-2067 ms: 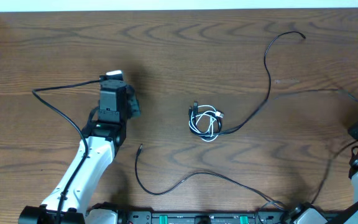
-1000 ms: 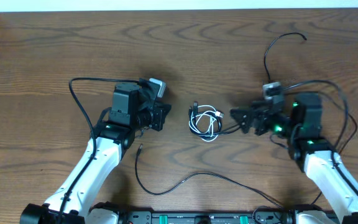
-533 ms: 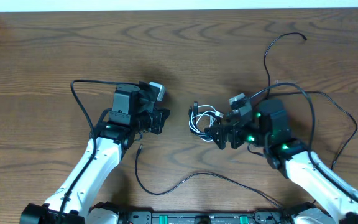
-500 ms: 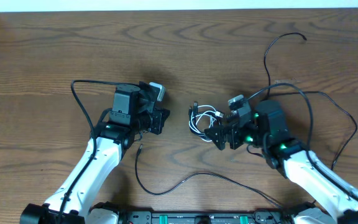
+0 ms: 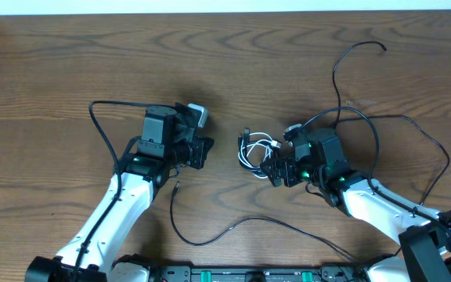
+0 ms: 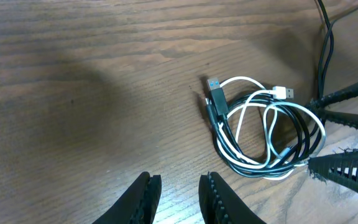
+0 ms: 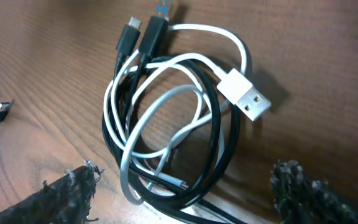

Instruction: Untangle cables

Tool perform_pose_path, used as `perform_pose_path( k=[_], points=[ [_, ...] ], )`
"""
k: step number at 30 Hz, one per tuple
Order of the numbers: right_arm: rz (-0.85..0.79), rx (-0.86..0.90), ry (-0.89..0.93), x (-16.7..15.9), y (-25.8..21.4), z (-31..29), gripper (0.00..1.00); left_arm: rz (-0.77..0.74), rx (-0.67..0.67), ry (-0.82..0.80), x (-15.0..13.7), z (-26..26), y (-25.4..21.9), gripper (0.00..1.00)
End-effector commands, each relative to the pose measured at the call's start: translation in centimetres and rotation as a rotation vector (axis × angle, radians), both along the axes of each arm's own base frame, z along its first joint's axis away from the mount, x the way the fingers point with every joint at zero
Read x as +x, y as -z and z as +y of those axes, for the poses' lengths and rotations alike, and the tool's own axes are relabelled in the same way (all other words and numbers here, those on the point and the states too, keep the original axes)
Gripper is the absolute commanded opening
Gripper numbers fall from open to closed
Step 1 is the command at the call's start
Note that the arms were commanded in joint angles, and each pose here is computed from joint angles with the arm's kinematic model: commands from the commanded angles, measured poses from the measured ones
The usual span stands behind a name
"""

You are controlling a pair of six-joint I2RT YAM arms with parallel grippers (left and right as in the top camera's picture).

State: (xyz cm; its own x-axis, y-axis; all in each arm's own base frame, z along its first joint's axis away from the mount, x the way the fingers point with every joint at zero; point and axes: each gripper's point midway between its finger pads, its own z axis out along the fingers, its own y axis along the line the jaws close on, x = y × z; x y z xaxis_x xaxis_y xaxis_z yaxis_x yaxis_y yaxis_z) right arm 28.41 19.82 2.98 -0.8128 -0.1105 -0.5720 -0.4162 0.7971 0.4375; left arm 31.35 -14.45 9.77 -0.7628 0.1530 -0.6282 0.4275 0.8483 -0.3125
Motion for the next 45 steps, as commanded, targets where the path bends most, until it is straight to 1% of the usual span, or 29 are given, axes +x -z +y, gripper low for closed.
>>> perform_pose_path(
  k=[1,6,8,11,12,13,14,15,17,18,19,25,27,29,30,32,35,36,40,42,45],
  points=[
    [-0.035,-0.017,-0.019,0.3,0.0,0.2,0.88,0.005,-0.017,-0.019,0.2,-0.2,-0.4,0.27],
    [-0.017,-0.035,-0.033,0.2,1.5,0.2,0.88,0.006,-0.018,-0.02,0.2,-0.2,-0.4,0.27],
    [-0.005,-0.019,-0.05,0.1,2.1,0.7,0.86,0.006,-0.018,-0.02,0.2,-0.2,-0.4,0.27],
    [-0.003,0.012,-0.075,0.2,2.6,1.4,0.8,0.006,-0.017,-0.02,0.2,-0.2,-0.4,0.27],
    [0.002,0.005,-0.073,0.2,2.9,1.3,0.74,0.006,-0.017,-0.02,0.2,-0.2,-0.4,0.27],
    [0.0,-0.005,-0.073,0.2,3.2,1.2,0.72,0.006,-0.018,-0.02,0.2,-0.2,-0.4,0.27],
    [0.0,-0.015,-0.079,0.2,3.5,1.1,0.63,0.006,-0.018,-0.02,0.2,-0.2,-0.4,0.27],
    [-0.002,-0.023,-0.089,0.1,3.9,1.1,0.5,0.005,-0.018,-0.02,0.2,-0.2,-0.4,0.27],
    [0.0,-0.036,-0.108,-0.1,4.7,1.2,0.33,0.006,-0.017,-0.02,0.2,-0.2,-0.4,0.27],
    [-0.003,-0.033,-0.113,0.0,4.9,1.5,0.15,0.006,-0.018,-0.02,0.2,-0.2,-0.4,0.27],
    [-0.002,-0.023,-0.112,0.0,5.1,1.7,0.01,0.006,-0.018,-0.02,0.2,-0.2,-0.4,0.27],
    [-0.02,-0.01,-0.1,0.5,4.2,1.5,0.01,0.007,-0.018,-0.02,0.2,-0.2,-0.4,0.27],
    [-0.045,0.042,-0.072,1.3,2.0,1.3,0.01,0.007,-0.017,-0.02,0.2,-0.2,-0.4,0.27],
    [-0.092,0.128,-0.052,2.2,-1.3,1.0,0.01,0.007,-0.018,-0.02,0.2,-0.2,-0.4,0.27],
    [-0.128,0.188,-0.022,3.0,-3.8,0.5,0.01,0.01,-0.033,-0.006,0.0,-0.5,-0.5,0.23],
    [-0.176,0.266,0.039,4.0,-7.3,-0.8,0.01,0.016,-0.068,0.025,-0.3,-1.1,-0.9,0.2],
    [-0.237,0.367,0.116,5.0,-11.7,-2.3,0.01,0.022,-0.112,0.062,-0.7,-2.0,-1.3,0.2],
    [-0.288,0.429,0.151,5.4,-14.4,-3.2,0.01,0.015,-0.145,0.09,-0.9,-2.5,-1.8,0.2],
    [-0.436,0.516,0.095,4.6,-19.8,-3.2,0.01,-0.022,-0.244,0.178,-1.1,-4.2,-3.6,0.2],
    [-0.457,0.53,0.059,4.1,-20.6,-2.9,0.01,-0.057,-0.29,0.223,-1.1,-5.0,-4.7,0.2],
    [-0.518,0.519,-0.075,2.8,-21.2,-1.9,0.01,-0.107,-0.33,0.265,-0.9,-5.7,-6.0,0.2]
  ],
)
